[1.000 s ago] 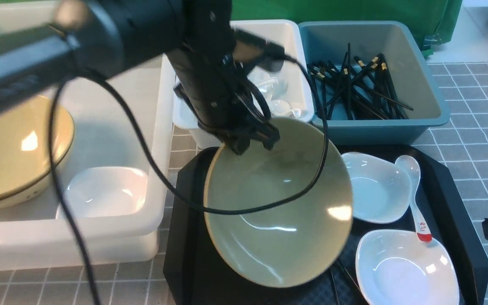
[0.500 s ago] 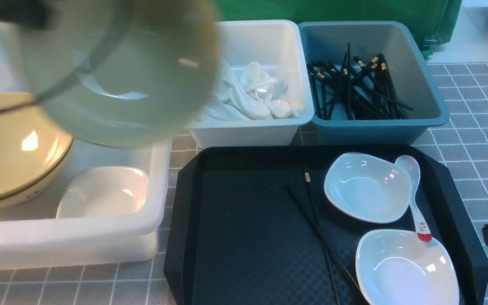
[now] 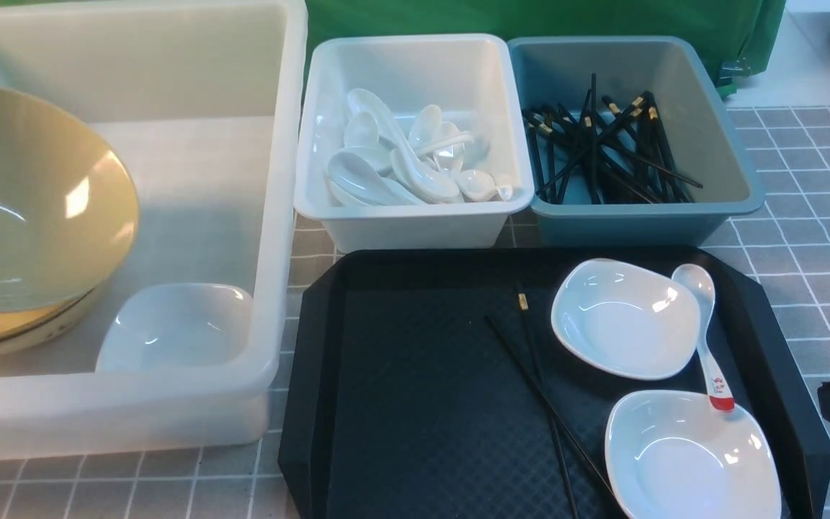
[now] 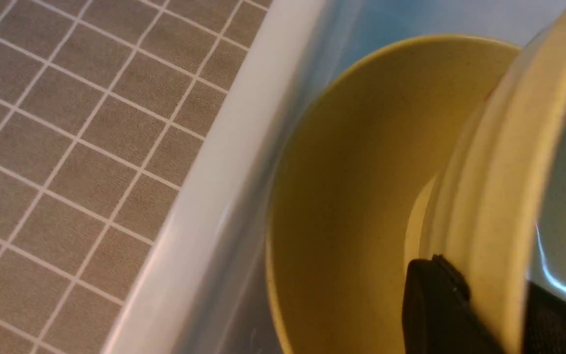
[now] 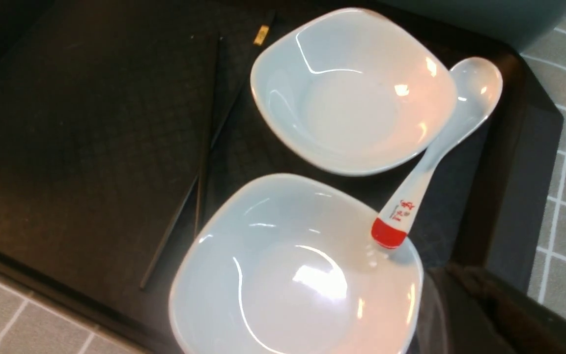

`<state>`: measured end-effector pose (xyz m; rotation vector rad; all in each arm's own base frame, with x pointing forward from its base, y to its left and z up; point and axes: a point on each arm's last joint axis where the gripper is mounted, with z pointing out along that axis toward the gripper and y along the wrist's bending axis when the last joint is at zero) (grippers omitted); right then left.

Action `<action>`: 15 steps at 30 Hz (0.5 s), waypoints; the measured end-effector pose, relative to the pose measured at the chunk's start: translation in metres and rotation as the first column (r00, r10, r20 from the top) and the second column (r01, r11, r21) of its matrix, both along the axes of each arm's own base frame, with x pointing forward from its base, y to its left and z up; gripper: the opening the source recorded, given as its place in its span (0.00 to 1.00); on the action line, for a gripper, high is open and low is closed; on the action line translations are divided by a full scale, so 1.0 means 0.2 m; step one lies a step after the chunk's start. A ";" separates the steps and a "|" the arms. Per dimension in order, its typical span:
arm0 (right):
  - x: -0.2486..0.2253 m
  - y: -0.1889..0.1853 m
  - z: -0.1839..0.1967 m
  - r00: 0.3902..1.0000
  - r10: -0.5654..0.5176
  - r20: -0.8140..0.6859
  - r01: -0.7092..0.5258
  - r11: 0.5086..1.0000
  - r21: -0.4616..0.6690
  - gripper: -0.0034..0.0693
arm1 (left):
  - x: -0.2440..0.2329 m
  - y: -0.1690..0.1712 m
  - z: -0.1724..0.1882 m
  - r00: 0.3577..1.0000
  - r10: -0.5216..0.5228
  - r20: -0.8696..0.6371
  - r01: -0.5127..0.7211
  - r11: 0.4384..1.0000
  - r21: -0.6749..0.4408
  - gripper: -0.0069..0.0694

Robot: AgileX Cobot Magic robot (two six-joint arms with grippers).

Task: On grey table put chopsticks spoon bowls plates into blue grey white boxes.
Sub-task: 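Place the tan bowl onto the bowl stack in the left bin with the left gripper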

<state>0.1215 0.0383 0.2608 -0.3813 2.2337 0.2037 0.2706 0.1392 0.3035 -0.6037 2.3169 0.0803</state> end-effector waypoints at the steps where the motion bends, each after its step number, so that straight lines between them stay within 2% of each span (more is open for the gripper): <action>1: 0.00 0.00 0.00 1.000 -0.001 0.000 0.001 1.000 0.001 0.11 | 0.01 0.01 -0.01 1.000 -0.003 -0.007 0.003 1.000 0.007 0.17; 2: 0.00 0.00 0.00 1.000 -0.001 0.000 0.001 1.000 0.001 0.11 | 0.01 0.01 -0.04 1.000 -0.007 -0.020 0.007 1.000 0.012 0.23; 3: 0.00 0.00 0.00 1.000 -0.001 0.000 0.001 1.000 0.001 0.11 | 0.01 0.01 -0.04 1.000 -0.008 -0.022 0.008 1.000 0.013 0.24; 4: 0.00 0.00 0.00 1.000 -0.001 0.000 0.001 1.000 0.001 0.11 | 0.01 0.01 -0.04 0.999 -0.015 -0.033 0.016 1.000 0.025 0.37; 5: 0.00 0.00 0.00 1.000 -0.001 0.000 0.001 1.000 0.001 0.11 | 0.01 0.01 -0.04 0.999 -0.015 -0.033 0.016 1.000 0.027 0.38; 6: 0.00 0.00 0.00 1.000 -0.001 -0.001 0.001 1.000 0.001 0.11 | 0.01 0.01 -0.03 0.999 -0.016 -0.030 0.017 0.999 0.033 0.44; 8: 0.00 0.00 0.00 1.000 -0.001 -0.001 0.001 1.000 0.001 0.11 | -0.02 0.00 0.03 1.000 -0.008 0.006 0.008 0.999 0.047 0.62; 10: 0.00 0.00 0.00 1.000 -0.001 -0.001 0.001 1.000 0.001 0.11 | -0.04 -0.01 0.09 0.999 -0.005 0.041 0.003 0.998 0.069 0.72; 13: 0.00 0.00 0.00 1.000 0.000 -0.002 0.000 1.000 0.001 0.11 | -0.10 -0.05 0.21 0.995 -0.003 0.096 -0.006 0.995 0.096 0.84; 15: 0.00 0.00 0.00 1.000 0.000 -0.002 0.000 1.000 0.001 0.11 | -0.16 -0.11 0.32 0.989 -0.014 0.148 -0.001 0.995 0.098 0.86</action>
